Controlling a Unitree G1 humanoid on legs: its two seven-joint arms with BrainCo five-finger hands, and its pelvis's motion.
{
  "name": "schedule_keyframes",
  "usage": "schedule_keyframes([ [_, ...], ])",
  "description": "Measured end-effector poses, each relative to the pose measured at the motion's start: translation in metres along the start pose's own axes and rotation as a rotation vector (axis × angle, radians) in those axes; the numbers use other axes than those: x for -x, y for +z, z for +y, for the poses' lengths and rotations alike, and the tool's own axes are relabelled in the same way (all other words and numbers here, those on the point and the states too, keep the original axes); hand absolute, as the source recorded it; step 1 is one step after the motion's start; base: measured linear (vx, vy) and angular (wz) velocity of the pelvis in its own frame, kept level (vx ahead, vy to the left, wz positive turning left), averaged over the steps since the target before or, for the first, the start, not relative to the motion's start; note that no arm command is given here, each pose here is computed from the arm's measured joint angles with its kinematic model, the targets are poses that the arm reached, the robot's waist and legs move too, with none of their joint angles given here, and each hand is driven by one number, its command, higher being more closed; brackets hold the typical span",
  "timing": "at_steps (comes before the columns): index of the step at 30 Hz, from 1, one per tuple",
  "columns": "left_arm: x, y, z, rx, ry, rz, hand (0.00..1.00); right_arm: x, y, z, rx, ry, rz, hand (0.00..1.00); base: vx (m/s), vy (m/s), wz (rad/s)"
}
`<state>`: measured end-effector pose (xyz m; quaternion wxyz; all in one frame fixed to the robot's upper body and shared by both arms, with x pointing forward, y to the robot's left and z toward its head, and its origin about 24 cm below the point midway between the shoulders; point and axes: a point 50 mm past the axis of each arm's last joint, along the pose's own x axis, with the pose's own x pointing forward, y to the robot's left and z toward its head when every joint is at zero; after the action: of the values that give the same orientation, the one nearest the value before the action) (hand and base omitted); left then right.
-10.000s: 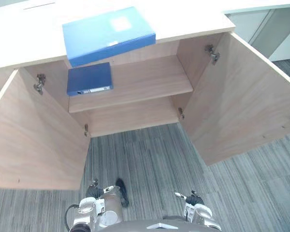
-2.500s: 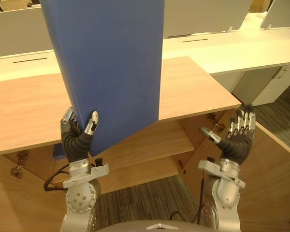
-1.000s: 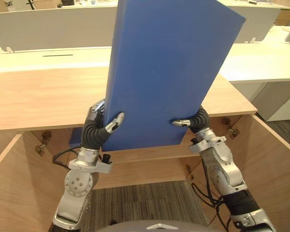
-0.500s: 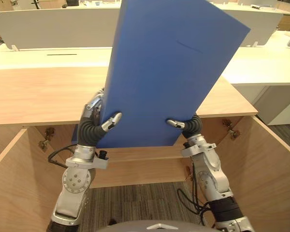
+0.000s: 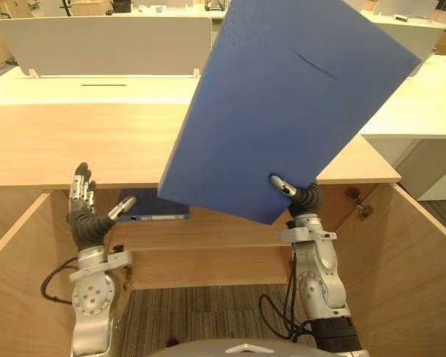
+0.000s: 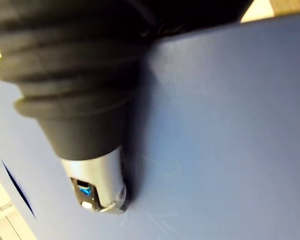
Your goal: Walk over to the cabinet, pick up the folder, carry it to the office cabinet, place the folder inside the office cabinet, then close the office cabinet door
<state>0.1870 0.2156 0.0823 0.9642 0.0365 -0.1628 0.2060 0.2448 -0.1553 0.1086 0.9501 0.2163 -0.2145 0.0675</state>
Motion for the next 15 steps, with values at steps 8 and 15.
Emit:
schedule_keyframes([
  [8,0.023,-0.041,0.025,-0.072,0.123,0.239,0.0,0.002,0.016,0.004,0.172,0.011,-0.05,1.0,0.01,-0.002,0.07],
  [15,0.074,-0.108,0.038,-0.163,0.114,0.641,0.0,0.005,0.01,0.008,0.244,0.018,-0.017,1.0,0.0,0.0,0.02],
])
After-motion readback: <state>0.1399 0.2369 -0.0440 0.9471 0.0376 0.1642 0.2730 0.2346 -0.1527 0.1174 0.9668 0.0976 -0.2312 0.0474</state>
